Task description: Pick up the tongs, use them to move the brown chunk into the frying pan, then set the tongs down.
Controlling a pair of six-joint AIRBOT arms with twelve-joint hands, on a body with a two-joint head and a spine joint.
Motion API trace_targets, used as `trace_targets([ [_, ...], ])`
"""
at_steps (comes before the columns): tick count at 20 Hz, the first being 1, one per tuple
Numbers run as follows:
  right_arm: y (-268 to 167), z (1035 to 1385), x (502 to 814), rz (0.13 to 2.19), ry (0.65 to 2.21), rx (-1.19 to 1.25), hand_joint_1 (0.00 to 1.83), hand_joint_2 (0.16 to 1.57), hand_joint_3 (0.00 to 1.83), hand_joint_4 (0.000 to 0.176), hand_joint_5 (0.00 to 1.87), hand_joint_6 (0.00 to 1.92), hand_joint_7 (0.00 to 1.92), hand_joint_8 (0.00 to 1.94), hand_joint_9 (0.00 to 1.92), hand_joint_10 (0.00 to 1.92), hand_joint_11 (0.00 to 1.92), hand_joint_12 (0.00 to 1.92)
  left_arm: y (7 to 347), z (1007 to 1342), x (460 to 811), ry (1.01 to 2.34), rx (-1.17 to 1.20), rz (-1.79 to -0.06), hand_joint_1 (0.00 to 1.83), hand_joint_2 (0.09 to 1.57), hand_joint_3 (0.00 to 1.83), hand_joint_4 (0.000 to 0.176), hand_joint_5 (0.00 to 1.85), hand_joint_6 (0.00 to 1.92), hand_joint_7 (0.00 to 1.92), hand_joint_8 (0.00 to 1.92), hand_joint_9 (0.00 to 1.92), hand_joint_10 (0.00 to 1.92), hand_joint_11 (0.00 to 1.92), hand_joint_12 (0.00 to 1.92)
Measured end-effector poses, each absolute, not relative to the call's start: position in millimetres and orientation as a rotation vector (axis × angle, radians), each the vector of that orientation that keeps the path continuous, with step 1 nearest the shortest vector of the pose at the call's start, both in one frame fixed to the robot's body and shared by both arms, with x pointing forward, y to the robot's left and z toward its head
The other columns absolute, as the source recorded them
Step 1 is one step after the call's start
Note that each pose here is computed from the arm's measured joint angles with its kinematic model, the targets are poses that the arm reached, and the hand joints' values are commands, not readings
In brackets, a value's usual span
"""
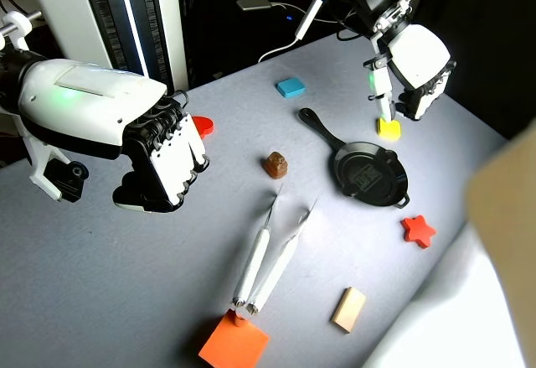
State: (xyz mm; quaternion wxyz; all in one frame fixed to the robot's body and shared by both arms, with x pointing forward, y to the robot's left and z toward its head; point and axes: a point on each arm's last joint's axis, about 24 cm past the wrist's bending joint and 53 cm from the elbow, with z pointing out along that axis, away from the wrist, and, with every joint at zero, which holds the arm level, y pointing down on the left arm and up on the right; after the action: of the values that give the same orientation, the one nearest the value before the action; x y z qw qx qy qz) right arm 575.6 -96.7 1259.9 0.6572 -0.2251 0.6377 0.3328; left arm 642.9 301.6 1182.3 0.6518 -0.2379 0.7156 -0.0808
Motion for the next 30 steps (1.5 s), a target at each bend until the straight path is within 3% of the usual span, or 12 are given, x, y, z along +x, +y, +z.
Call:
trace_targets([
  [1,-97.0,1259.8,575.7,0.754,1.445,-0.509,0.58,0.99,0.18,0.0,0.08,0.23,0.24,0.12,0.15,0.38,0.0,1.06,301.9,1181.8,642.5,1.625,-0.54,-0.181,0.24,1.2,0.21,0.04,0.05,0.12,0.1,0.07,0.06,0.18,0.0,0.67],
  [2,-97.0,1259.0,575.9,0.749,1.447,-0.512,0.58,1.09,0.01,0.0,0.13,0.07,0.26,0.0,0.21,0.2,0.0,1.04,303.2,1178.1,641.0,1.635,-0.555,-0.179,0.17,1.32,0.01,0.045,0.06,0.01,0.09,0.0,0.09,0.04,0.0,0.59],
  [4,-96.8,1258.3,575.8,0.749,1.45,-0.514,0.6,1.1,0.0,0.0,0.15,0.04,0.25,0.0,0.22,0.16,0.0,1.04,303.5,1176.1,640.2,1.639,-0.559,-0.175,0.21,1.31,0.0,0.037,0.11,0.02,0.13,0.01,0.13,0.04,0.0,0.68],
  [7,-96.9,1259.1,575.7,0.749,1.447,-0.513,0.69,1.09,0.0,0.0,0.12,0.02,0.2,0.0,0.19,0.12,0.0,0.94,306.5,1177.1,639.7,1.63,-0.569,-0.166,0.2,1.31,0.0,0.035,0.1,0.01,0.13,0.0,0.13,0.03,0.0,0.68],
  [8,-97.1,1257.9,576.1,0.748,1.452,-0.513,0.82,1.05,0.0,0.0,0.09,0.0,0.15,0.0,0.15,0.09,0.0,0.83,306.8,1176.5,639.5,1.632,-0.573,-0.166,0.19,1.31,0.0,0.036,0.11,0.01,0.13,0.0,0.14,0.03,0.0,0.69],
  [10,-95.6,1256.1,578.3,0.74,1.468,-0.514,1.04,1.01,0.0,0.0,0.03,0.0,0.07,0.0,0.06,0.04,0.0,0.41,304.7,1177.9,638.5,1.628,-0.573,-0.171,0.16,1.32,0.0,0.035,0.11,0.01,0.13,0.0,0.14,0.02,0.0,0.68],
  [15,-73.0,1260.0,604.2,0.735,1.516,-0.499,1.18,0.98,0.0,0.0,0.0,0.0,0.03,0.0,0.04,0.01,0.0,0.02,307.6,1176.7,636.7,1.626,-0.603,-0.167,0.21,1.31,0.0,0.029,0.13,0.01,0.15,0.0,0.15,0.02,0.0,0.68],
  [23,-43.5,1222.8,653.3,0.74,1.769,-0.491,1.13,0.98,0.0,0.0,0.0,0.0,0.02,0.01,0.02,0.01,0.01,0.01,309.9,1176.5,636.2,1.621,-0.629,-0.172,0.22,1.32,0.0,0.028,0.11,0.0,0.14,0.0,0.15,0.0,0.0,0.61],
  [28,-19.0,1207.6,668.6,0.766,1.859,-0.484,1.07,1.01,0.01,0.0,0.0,0.0,0.0,0.0,0.0,0.0,0.0,0.01,300.6,1170.9,637.4,1.655,-0.61,-0.204,0.24,1.31,0.0,0.027,0.12,0.0,0.12,0.0,0.15,0.0,0.0,0.66],
  [30,-10.5,1205.5,677.4,0.767,1.883,-0.481,1.09,1.0,0.0,0.0,0.0,0.0,0.02,0.0,0.01,0.0,0.0,0.02,299.1,1169.7,637.5,1.661,-0.608,-0.209,0.25,1.31,0.0,0.016,0.12,0.0,0.12,0.0,0.15,0.0,0.0,0.68],
])
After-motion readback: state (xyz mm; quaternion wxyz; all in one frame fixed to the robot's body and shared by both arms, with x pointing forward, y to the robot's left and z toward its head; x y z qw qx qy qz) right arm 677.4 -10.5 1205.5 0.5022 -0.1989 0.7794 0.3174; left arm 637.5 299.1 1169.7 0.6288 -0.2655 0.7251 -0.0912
